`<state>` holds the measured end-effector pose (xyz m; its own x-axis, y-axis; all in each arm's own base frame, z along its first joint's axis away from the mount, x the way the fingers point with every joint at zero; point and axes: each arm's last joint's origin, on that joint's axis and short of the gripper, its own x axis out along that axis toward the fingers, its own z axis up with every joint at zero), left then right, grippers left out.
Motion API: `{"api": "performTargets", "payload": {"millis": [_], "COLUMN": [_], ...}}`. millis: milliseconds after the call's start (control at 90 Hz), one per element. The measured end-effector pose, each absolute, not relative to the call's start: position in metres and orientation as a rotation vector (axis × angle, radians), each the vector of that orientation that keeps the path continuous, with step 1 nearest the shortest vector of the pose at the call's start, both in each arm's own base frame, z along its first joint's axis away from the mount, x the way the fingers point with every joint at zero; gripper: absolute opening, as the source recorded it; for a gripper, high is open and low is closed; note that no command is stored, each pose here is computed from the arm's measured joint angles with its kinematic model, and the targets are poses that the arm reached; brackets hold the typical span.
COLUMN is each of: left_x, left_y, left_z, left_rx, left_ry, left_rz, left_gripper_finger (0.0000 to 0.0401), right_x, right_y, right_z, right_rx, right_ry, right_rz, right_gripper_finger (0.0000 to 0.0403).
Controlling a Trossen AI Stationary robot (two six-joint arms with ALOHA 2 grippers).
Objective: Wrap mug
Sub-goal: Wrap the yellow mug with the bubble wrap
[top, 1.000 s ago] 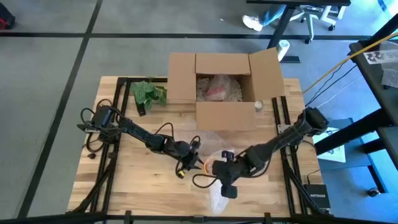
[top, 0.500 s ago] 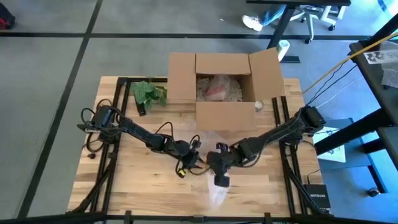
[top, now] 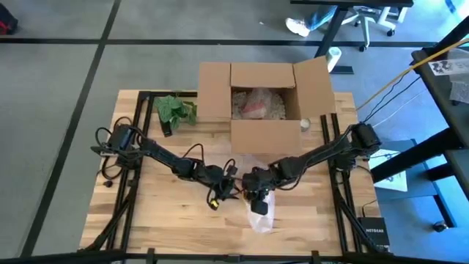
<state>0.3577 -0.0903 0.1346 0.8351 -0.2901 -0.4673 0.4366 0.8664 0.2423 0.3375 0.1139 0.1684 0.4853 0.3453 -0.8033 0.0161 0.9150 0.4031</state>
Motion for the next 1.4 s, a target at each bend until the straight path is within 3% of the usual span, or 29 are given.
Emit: {"api": "performTargets", "payload": {"millis": [200, 700, 1100, 1400], "left_x": [0.357, 0.363, 0.364, 0.364], "left_y": [-0.091, -0.09, -0.092, -0.092], "left_z": [0.134, 0.126, 0.12, 0.12], "left_rx": [0.348, 0.319, 0.293, 0.292], "left_ry": [0.438, 0.405, 0.403, 0.4], "left_rz": [-0.411, -0.387, -0.394, -0.396], "left_gripper_finger": [0.01, 0.01, 0.01, 0.01], "right_x": [0.343, 0.341, 0.333, 0.312], "right_y": [0.117, 0.122, 0.147, 0.168], "right_z": [0.161, 0.213, 0.254, 0.25], "right_rx": [0.387, 0.23, 0.171, 0.191], "right_ry": [1.04, 1.139, 1.152, 1.266], "right_rz": [0.298, 0.109, 0.08, 0.038], "right_gripper_finger": [0.0, 0.0, 0.0, 0.0]}}
